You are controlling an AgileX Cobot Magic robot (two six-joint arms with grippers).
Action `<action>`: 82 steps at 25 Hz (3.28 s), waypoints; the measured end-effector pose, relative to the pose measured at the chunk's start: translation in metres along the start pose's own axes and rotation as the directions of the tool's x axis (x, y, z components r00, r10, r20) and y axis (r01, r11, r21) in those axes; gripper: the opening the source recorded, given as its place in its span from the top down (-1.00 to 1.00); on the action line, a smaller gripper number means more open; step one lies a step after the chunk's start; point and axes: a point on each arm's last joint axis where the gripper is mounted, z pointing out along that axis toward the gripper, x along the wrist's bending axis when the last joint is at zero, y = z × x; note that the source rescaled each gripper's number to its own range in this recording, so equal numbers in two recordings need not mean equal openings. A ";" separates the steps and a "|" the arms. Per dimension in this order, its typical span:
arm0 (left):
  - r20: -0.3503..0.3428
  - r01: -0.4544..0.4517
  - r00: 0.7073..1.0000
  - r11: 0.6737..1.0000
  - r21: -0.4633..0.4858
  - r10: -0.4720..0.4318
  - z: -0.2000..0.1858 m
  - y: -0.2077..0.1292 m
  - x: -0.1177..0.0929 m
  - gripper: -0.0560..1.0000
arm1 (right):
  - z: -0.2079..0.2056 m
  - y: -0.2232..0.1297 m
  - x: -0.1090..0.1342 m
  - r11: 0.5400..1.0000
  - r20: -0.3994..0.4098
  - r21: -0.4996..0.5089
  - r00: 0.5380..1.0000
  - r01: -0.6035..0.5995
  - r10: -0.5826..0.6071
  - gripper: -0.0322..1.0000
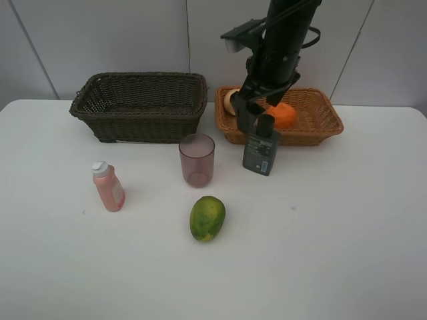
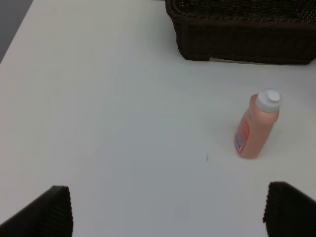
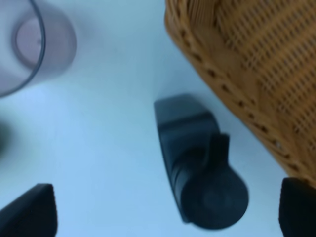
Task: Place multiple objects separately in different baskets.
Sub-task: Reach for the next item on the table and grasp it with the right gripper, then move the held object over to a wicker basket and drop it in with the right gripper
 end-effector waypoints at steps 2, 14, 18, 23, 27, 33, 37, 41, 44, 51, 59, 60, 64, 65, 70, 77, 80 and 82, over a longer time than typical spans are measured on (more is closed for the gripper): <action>0.000 0.000 1.000 1.000 0.000 0.000 0.000 0.000 0.000 -1.00 | 0.000 -0.005 0.002 1.000 -0.004 0.005 1.000 0.005 -0.005 -0.91; 0.000 0.000 1.000 1.000 0.000 0.000 0.000 0.000 0.000 -1.00 | 0.028 -0.011 0.003 0.996 0.053 -0.018 0.995 0.091 -0.090 -0.91; 0.000 0.000 1.000 1.000 0.000 0.000 0.000 0.000 0.000 -1.00 | 0.038 -0.010 0.002 0.995 0.053 -0.005 0.994 0.098 -0.098 -0.90; 0.000 0.000 1.000 1.000 0.000 0.000 0.000 0.000 0.000 -1.00 | 0.050 -0.007 0.003 0.995 0.042 -0.004 0.995 0.096 -0.096 -0.60; 0.000 0.000 1.000 1.000 0.000 0.000 0.000 0.000 0.000 -1.00 | 0.053 -0.006 0.004 0.995 0.041 -0.006 0.994 0.097 -0.097 0.06; 0.000 0.000 1.000 1.000 0.000 0.000 0.000 0.000 0.000 -1.00 | 0.055 -0.006 0.004 0.995 0.039 0.001 0.995 0.097 -0.097 0.93; 0.000 0.000 1.000 1.000 0.000 0.000 0.000 0.000 0.000 -1.00 | 0.057 -0.006 0.004 0.995 0.037 0.005 0.995 0.098 -0.098 0.93; 0.000 0.000 1.000 1.000 0.000 0.000 0.000 0.000 0.000 -1.00 | 0.057 -0.006 0.004 0.995 0.036 0.006 0.995 0.098 -0.098 0.93; 0.000 0.000 1.000 1.000 0.000 0.000 0.000 0.000 0.000 -1.00 | 0.057 -0.006 0.004 0.995 0.036 0.006 0.995 0.098 -0.098 0.93; 0.000 0.000 1.000 1.000 0.000 0.000 0.000 0.000 0.000 -1.00 | 0.056 -0.006 0.003 0.995 0.039 0.006 0.994 0.098 -0.098 0.93; 0.000 0.000 1.000 1.000 0.000 0.000 0.000 0.000 0.000 -1.00 | 0.025 -0.011 0.003 0.995 0.058 -0.037 0.994 0.091 -0.088 0.93; 0.000 0.000 1.000 1.000 0.000 0.000 0.000 0.000 0.000 -1.00 | 0.019 -0.012 0.002 0.995 0.064 -0.049 0.994 0.090 -0.086 0.93; 0.000 0.000 1.000 1.000 0.000 0.000 0.000 0.000 0.000 -1.00 | -0.004 -0.017 0.002 0.993 0.078 -0.081 0.994 0.082 -0.076 0.93; 0.000 0.000 1.000 1.000 0.000 0.000 0.000 0.000 0.000 -1.00 | -0.010 -0.018 0.002 0.993 0.083 -0.094 0.994 0.076 -0.068 0.93; 0.000 0.000 1.000 1.000 0.000 0.000 0.000 0.000 0.000 -1.00 | -0.046 -0.022 0.002 0.977 0.100 -0.212 0.995 0.028 -0.007 0.93; 0.000 0.000 1.000 1.000 0.000 0.000 0.000 0.000 0.000 -1.00 | -0.079 -0.003 0.020 0.916 0.094 -0.399 0.996 0.039 -0.002 0.93; 0.000 0.000 1.000 1.000 0.000 0.000 0.000 0.000 0.000 -1.00 | -0.089 0.008 0.026 0.881 0.089 -0.472 0.996 0.033 0.010 0.93; 0.000 0.000 1.000 1.000 0.000 0.000 0.000 0.000 0.000 -1.00 | -0.094 0.020 0.031 0.854 0.075 -0.521 0.997 0.020 0.023 0.93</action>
